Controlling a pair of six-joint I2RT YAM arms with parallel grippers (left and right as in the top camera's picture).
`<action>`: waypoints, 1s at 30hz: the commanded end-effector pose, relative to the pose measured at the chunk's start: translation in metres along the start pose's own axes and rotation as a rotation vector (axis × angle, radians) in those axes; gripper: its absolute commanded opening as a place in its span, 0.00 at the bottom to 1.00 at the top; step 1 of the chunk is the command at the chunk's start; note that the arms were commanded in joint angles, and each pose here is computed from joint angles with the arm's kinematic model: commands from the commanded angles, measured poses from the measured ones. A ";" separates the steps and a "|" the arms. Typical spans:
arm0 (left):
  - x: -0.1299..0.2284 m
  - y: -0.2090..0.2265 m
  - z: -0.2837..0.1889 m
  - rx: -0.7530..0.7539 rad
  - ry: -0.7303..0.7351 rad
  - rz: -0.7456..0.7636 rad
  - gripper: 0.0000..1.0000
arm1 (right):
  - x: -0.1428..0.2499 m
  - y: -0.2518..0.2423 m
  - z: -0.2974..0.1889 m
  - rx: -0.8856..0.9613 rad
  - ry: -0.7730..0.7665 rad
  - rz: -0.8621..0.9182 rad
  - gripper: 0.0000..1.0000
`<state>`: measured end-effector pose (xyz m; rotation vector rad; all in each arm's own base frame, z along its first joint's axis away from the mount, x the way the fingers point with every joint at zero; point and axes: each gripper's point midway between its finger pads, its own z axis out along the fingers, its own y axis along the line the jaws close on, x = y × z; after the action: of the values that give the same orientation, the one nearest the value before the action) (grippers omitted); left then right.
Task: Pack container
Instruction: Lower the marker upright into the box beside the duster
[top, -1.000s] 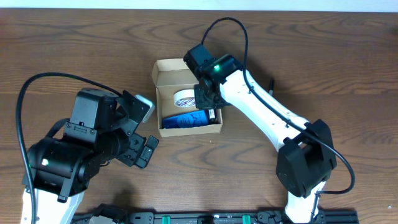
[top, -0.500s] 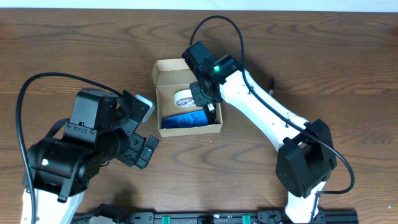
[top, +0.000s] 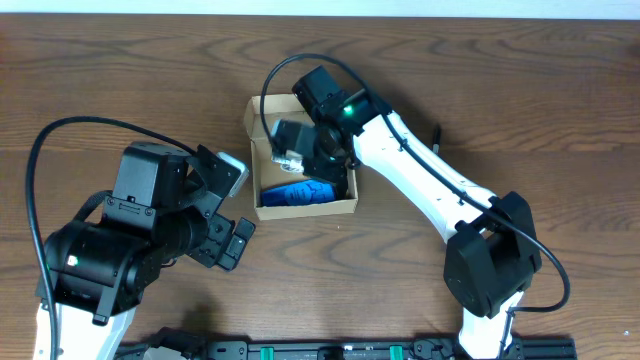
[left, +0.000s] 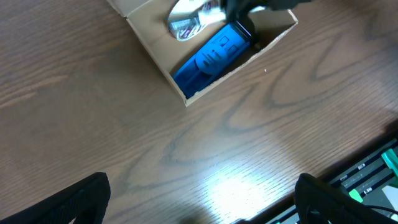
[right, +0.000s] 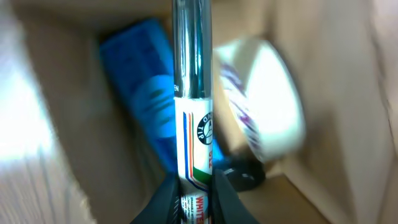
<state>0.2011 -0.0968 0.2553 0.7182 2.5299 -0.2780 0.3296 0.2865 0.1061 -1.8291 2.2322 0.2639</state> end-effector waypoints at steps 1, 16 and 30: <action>-0.003 -0.001 -0.004 0.004 -0.013 0.015 0.95 | -0.012 0.024 -0.006 -0.093 -0.085 -0.353 0.01; -0.003 -0.001 -0.004 0.004 -0.013 0.015 0.95 | -0.009 0.025 -0.001 -0.112 -0.075 -0.301 0.01; -0.003 -0.001 -0.004 0.004 -0.013 0.015 0.95 | 0.015 0.033 0.020 -0.131 0.005 -0.285 0.01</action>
<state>0.2011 -0.0968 0.2553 0.7182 2.5299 -0.2780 0.2998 0.2839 0.0855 -2.1731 1.9695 0.3591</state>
